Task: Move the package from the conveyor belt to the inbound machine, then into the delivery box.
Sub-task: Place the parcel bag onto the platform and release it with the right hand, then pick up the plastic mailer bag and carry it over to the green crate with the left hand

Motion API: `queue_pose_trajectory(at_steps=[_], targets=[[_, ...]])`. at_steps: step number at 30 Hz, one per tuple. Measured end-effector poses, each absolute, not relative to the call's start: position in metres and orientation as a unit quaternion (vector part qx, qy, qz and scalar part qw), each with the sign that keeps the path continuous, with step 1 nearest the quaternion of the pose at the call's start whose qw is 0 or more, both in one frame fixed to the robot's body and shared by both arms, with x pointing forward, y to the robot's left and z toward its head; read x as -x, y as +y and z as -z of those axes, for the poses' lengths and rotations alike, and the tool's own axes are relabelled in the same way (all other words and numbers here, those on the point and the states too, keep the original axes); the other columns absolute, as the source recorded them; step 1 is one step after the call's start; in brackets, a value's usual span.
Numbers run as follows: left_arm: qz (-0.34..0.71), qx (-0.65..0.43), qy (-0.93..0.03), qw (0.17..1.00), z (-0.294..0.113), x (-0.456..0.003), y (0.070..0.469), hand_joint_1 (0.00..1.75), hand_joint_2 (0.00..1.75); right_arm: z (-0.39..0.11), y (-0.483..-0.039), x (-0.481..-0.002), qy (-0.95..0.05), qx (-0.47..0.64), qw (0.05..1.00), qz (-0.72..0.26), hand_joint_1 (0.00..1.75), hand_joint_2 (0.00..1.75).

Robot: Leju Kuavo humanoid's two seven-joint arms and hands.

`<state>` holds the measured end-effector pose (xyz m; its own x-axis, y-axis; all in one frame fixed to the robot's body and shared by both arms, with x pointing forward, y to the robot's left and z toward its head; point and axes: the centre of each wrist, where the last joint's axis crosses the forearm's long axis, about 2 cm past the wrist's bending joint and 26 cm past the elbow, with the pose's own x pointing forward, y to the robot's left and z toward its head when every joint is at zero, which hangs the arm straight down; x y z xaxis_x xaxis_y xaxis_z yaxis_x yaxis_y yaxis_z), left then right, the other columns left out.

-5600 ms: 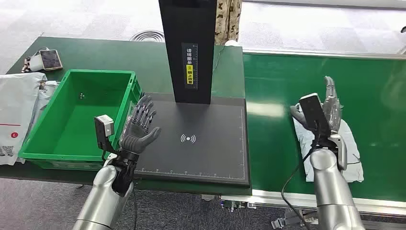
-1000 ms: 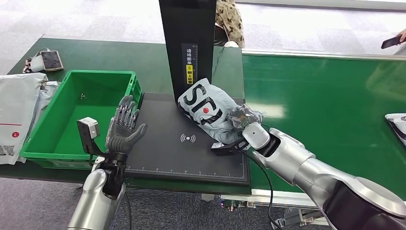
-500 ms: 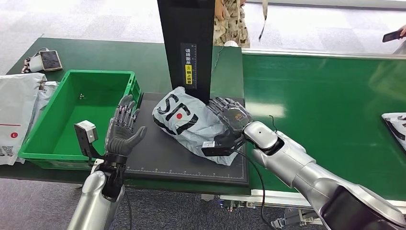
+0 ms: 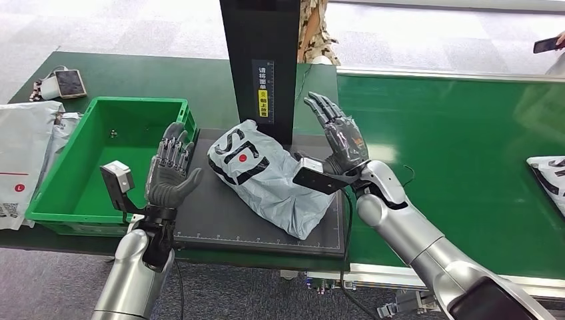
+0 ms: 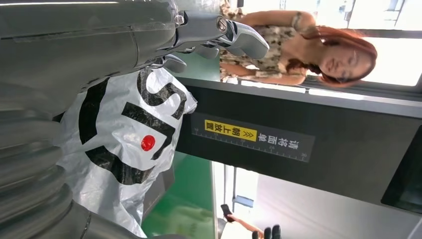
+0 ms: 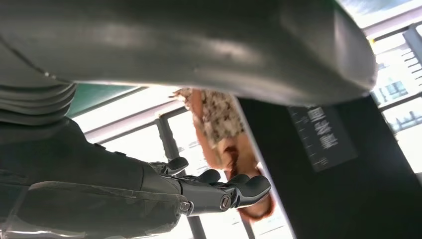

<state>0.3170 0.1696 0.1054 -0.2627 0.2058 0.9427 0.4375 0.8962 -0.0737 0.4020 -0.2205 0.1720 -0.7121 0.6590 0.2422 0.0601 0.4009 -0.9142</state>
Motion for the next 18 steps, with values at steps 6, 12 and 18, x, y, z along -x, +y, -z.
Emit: queue_pose_trajectory(at_steps=[6, 12, 18], targets=[[0.104, 0.204, -0.786, 0.574, -0.103, -0.316, 0.169, 0.00, 1.75, -0.169, -0.226, -0.398, -0.790, 0.226, 0.325, -0.468, 0.00, 0.00], [0.145, 0.200, -0.792, 0.558, -0.101, -0.313, 0.167, 0.00, 1.75, -0.163, -0.237, -0.384, -0.825, 0.176, 0.405, -0.352, 0.00, 0.00], [0.240, 0.150, -0.792, 0.541, -0.098, -0.302, 0.151, 0.00, 1.75, -0.162, -0.267, -0.362, -0.862, 0.132, 0.457, -0.176, 0.00, 0.00]])
